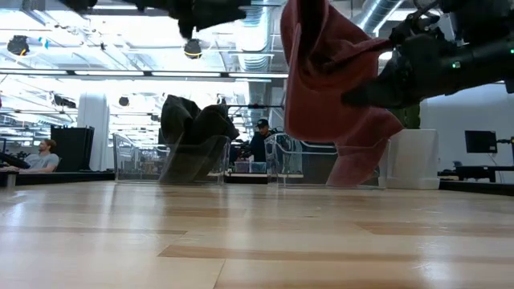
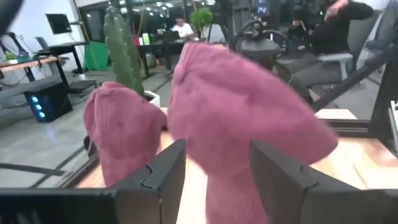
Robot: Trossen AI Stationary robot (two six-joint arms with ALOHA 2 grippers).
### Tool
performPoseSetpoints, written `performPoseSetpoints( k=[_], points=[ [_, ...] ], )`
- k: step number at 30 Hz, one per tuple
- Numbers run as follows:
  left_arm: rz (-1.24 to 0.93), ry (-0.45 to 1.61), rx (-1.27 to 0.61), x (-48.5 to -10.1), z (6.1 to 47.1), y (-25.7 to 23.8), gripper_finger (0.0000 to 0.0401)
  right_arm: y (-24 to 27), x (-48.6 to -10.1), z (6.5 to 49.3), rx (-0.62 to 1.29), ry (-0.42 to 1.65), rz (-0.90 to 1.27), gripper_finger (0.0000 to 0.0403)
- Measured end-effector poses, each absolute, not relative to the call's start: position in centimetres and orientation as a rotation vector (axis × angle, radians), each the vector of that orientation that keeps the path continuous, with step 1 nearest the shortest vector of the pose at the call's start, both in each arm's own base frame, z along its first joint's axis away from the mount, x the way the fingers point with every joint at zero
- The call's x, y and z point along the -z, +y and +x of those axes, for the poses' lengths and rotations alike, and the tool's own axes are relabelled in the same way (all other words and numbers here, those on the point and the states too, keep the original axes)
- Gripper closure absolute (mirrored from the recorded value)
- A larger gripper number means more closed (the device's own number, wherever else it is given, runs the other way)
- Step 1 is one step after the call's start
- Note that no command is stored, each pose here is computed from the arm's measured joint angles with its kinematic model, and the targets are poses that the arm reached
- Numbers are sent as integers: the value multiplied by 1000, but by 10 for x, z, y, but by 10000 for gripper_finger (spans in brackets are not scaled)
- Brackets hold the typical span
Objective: Pick & Place hat
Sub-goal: Put the red cap into the right transparent bin
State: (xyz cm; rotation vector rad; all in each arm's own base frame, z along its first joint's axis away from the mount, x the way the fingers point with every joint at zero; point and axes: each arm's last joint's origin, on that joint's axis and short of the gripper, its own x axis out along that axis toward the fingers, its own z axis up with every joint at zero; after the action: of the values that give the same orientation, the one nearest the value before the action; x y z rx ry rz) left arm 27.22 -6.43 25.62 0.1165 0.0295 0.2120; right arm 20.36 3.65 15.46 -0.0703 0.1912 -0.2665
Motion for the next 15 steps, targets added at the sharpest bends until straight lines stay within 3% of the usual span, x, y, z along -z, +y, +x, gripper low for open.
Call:
performPoseSetpoints(
  k=[10, 15],
  points=[
    [151, 199, -253, -355, 300, -56, 239, 29, -152, 204, 319, 212, -12, 399],
    [48, 250, -253, -396, 306, -31, 246, 24, -151, 204, 401, 207, 40, 399]
  ],
)
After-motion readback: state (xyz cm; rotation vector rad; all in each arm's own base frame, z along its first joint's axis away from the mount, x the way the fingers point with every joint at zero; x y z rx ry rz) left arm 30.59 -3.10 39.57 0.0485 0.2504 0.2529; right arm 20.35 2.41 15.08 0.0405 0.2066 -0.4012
